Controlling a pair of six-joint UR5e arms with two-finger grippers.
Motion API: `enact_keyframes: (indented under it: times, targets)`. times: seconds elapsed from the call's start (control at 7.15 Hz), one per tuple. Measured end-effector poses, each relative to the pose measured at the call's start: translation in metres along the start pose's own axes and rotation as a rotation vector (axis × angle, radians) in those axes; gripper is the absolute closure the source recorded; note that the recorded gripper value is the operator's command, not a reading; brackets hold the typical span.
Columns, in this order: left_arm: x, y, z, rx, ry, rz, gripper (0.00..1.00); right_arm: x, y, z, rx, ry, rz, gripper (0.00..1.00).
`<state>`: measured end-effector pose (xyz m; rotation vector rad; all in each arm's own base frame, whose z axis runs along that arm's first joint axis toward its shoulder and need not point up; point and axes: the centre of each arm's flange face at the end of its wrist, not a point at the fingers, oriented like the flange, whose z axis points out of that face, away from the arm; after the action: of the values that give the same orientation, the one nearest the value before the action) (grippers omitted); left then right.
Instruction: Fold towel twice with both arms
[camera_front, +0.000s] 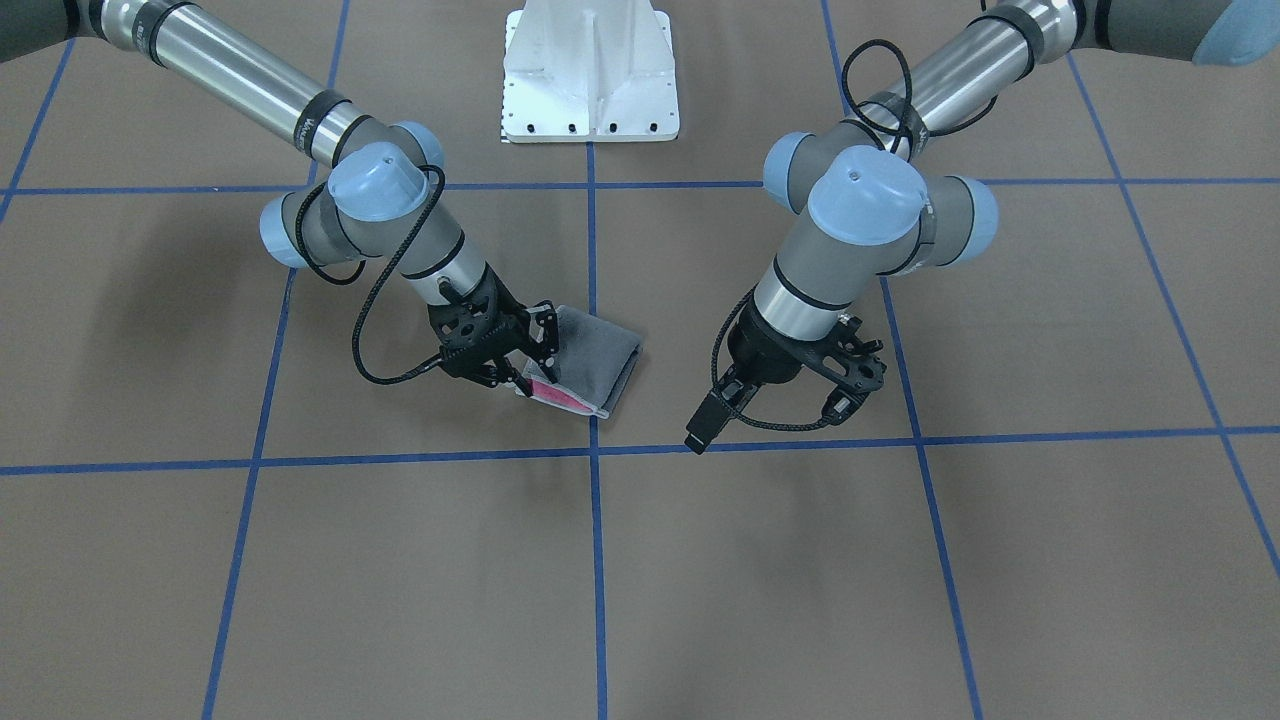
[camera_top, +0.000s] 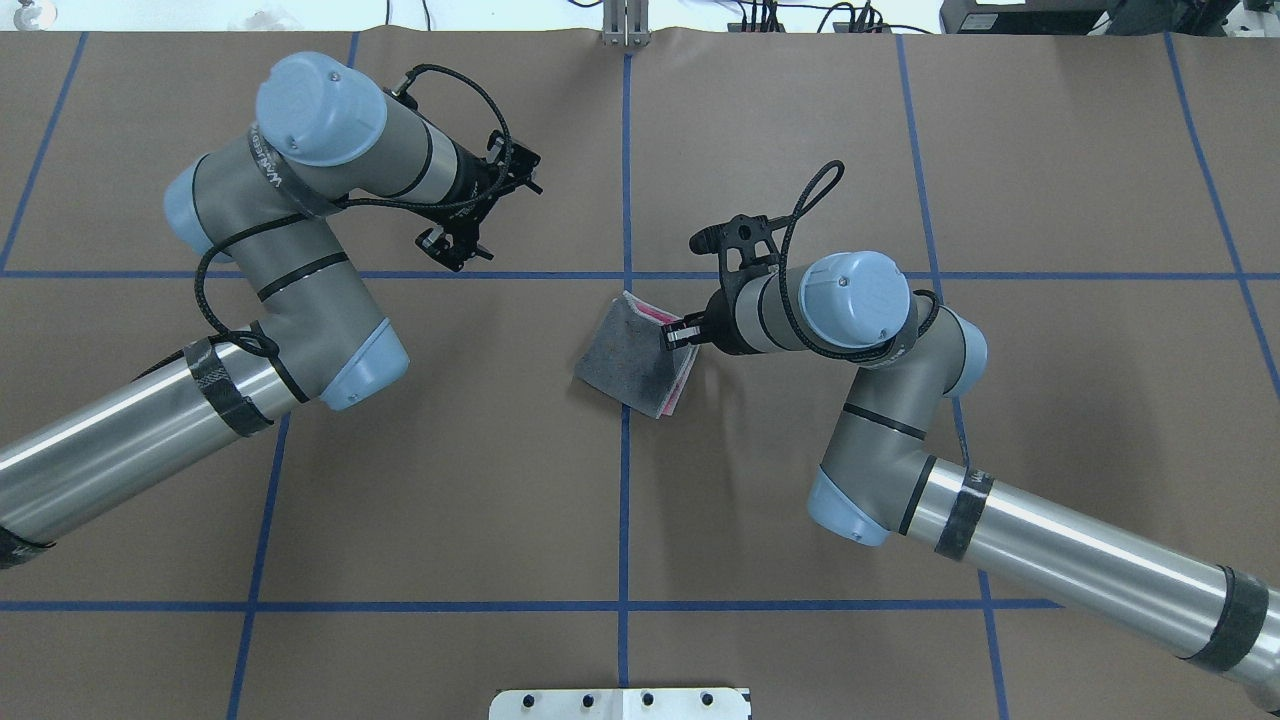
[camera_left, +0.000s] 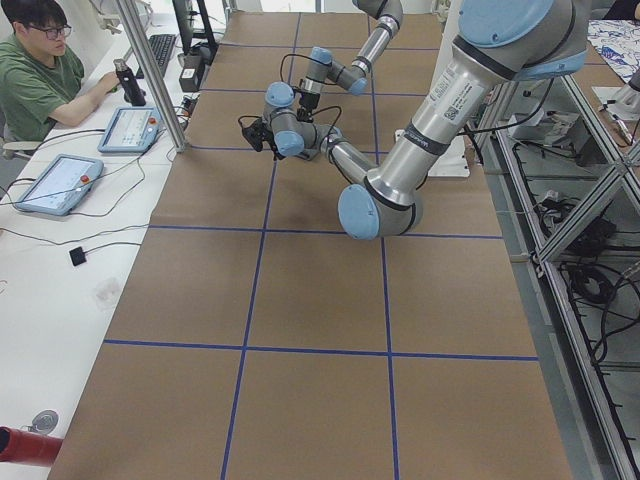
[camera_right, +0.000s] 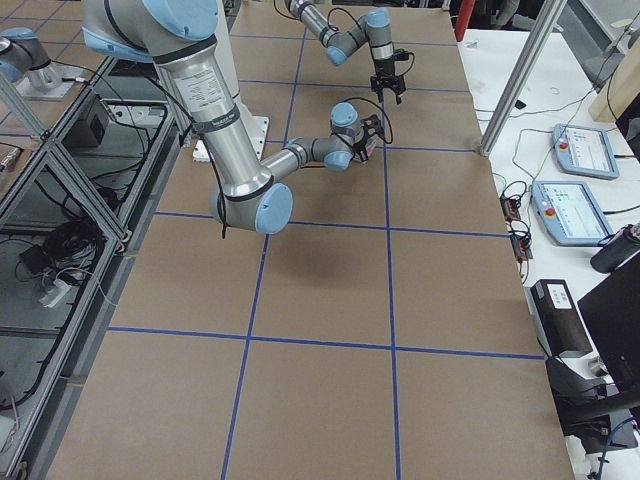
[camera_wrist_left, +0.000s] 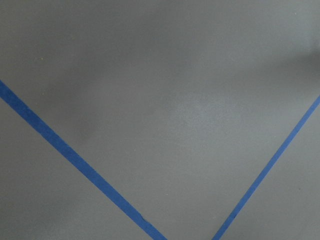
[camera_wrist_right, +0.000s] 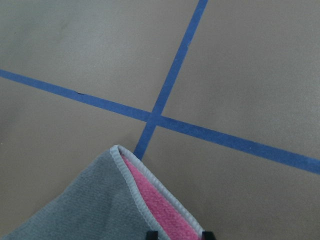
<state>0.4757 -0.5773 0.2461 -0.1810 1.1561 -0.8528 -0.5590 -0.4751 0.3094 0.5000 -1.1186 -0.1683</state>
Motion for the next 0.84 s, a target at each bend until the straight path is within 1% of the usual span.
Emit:
enact_keyframes:
  times: [0.56, 0.84]
  targets:
    - [-0.0008, 0.0001, 0.0008, 0.0, -0.002, 0.0, 0.0, -0.0052, -0.0054, -0.0051, 0.011, -0.013, 0.001, 0.59]
    - [-0.0013, -0.0005, 0.0015, 0.001, -0.003, -0.001, 0.0, -0.0058, -0.0061, -0.0048, 0.011, -0.011, 0.001, 0.59]
